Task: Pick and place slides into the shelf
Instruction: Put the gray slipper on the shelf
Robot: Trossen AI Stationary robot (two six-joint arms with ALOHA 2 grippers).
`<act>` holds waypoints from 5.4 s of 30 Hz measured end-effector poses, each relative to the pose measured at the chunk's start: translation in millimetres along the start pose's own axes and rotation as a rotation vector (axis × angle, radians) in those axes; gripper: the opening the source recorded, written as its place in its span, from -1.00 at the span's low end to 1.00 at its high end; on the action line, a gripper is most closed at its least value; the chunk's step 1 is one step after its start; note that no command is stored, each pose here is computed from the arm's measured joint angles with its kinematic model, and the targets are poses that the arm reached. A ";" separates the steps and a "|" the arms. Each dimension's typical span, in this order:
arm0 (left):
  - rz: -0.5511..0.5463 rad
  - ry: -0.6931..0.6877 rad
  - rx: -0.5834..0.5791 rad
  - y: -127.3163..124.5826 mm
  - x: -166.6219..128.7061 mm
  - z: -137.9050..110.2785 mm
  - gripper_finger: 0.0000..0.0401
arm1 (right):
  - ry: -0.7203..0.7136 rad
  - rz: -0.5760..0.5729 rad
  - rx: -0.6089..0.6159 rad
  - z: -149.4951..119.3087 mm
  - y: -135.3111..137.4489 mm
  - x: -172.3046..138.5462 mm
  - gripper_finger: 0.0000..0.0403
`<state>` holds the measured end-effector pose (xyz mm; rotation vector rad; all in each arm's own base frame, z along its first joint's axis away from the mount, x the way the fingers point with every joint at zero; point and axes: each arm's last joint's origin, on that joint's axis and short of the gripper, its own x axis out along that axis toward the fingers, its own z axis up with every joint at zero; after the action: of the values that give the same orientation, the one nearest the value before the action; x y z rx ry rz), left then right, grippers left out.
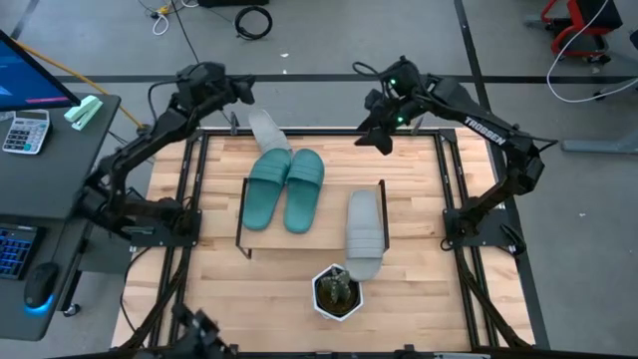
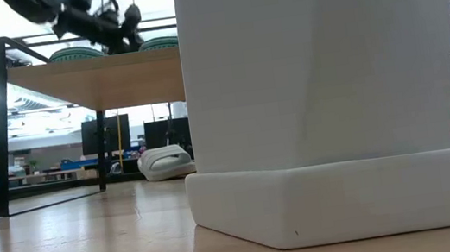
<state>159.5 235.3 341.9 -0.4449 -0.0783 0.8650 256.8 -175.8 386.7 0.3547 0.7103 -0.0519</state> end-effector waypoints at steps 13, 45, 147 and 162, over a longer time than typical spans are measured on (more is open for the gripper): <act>0.011 0.225 -0.131 60.1 54.8 -45.2 -0.17 | 0.011 -0.019 0.056 -1.9 -1.6 1.3 0.36; 0.188 0.393 -0.041 110.6 64.0 -75.1 0.24 | 0.010 -0.019 0.138 -2.0 -1.6 1.5 0.36; -0.514 0.585 0.050 52.1 130.3 97.6 -0.74 | 0.086 -0.367 0.051 -5.8 -5.6 3.0 0.20; -0.936 0.749 0.078 -67.2 135.2 47.2 -0.74 | 0.116 -0.432 0.096 -15.1 -36.9 -17.6 0.20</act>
<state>284.3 315.2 397.2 -0.5599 0.4118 -0.2461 227.9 -206.7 376.4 0.2924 0.8917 -0.4789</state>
